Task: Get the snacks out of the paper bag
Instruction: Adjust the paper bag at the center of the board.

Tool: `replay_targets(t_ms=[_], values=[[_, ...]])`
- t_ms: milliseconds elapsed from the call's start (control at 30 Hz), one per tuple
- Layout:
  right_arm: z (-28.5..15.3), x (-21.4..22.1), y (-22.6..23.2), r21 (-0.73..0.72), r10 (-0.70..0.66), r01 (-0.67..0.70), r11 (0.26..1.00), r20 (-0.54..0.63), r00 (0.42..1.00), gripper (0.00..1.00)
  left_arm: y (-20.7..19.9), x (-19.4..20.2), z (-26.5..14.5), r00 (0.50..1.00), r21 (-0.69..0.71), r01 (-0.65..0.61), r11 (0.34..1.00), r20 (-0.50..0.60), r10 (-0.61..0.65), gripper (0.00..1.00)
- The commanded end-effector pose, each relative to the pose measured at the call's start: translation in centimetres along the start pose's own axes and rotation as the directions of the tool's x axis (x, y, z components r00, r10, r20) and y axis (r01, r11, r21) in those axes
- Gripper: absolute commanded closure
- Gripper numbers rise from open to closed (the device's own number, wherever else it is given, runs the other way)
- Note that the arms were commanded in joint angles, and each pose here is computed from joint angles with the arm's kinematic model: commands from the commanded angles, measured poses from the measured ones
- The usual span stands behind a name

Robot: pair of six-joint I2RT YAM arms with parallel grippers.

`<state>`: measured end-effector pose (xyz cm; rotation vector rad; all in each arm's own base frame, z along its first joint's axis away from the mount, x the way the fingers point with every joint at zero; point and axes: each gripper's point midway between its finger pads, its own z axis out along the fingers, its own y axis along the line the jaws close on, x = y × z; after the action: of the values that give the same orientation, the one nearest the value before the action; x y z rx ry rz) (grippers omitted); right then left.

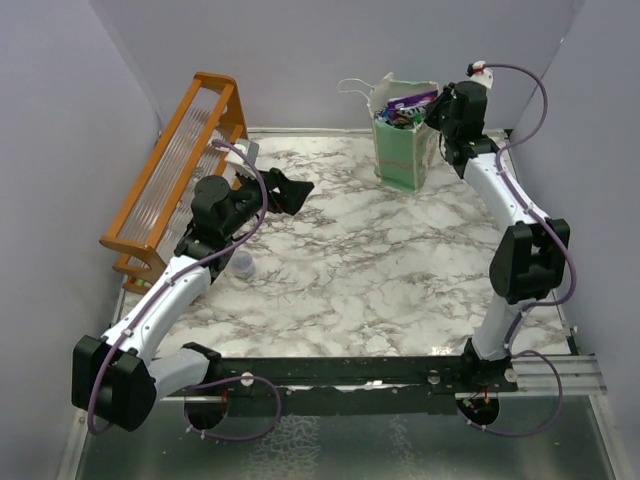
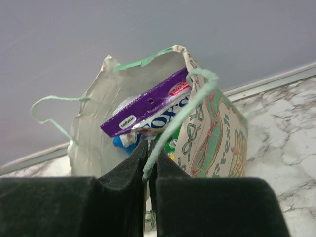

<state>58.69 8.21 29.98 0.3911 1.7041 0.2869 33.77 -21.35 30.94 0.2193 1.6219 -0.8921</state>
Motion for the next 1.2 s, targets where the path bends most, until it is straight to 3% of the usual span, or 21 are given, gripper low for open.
replay_targets(t_ms=[0,167,467,700,800,900,1067,1167], values=[[-5.4,-2.2,5.2,-0.261,0.077,-0.088,0.961,-0.051,0.996,0.97,-0.6,-0.7,0.1,1.0,0.046,0.006,0.999,0.018,-0.007,0.11],[-10.1,-0.7,7.7,-0.426,0.061,-0.132,0.895,-0.176,0.982,0.98,-0.3,-0.6,0.2,1.0,0.041,0.01,0.999,0.012,-0.011,0.11],[-21.0,4.5,6.2,-0.499,0.086,-0.254,0.829,-0.335,0.938,0.98,-0.6,-0.5,0.1,1.0,0.061,-0.002,0.998,-0.005,0.002,0.11],[-28.8,5.6,2.6,-0.466,0.078,-0.203,0.861,-0.273,0.959,0.95,-1.7,0.9,0.3,0.991,0.057,-0.106,0.993,-0.071,0.11,0.11],[-31.1,5.2,1.4,-0.454,0.071,-0.168,0.875,-0.223,0.972,0.94,-3.9,2.5,-0.6,0.993,0.138,0.025,0.99,-0.119,-0.008,0.11],[-32.8,5.0,0.2,-0.422,0.061,-0.139,0.896,-0.194,0.979,0.95,-5.9,4.2,-2.7,0.97,0.2,0.229,0.953,-0.132,-0.205,0.11],[-35.4,4.4,-0.2,-0.455,0.069,-0.119,0.882,-0.126,0.99,0.95,-7.2,4.3,-6.3,0.881,0.221,0.468,0.856,-0.031,-0.473,0.11],[-36.6,3.8,0.6,-0.51,0.04,-0.084,0.856,-0.097,0.995,0.95,-6.7,3.7,-6.9,0.849,0.194,0.509,0.839,0.051,-0.526,0.11]])
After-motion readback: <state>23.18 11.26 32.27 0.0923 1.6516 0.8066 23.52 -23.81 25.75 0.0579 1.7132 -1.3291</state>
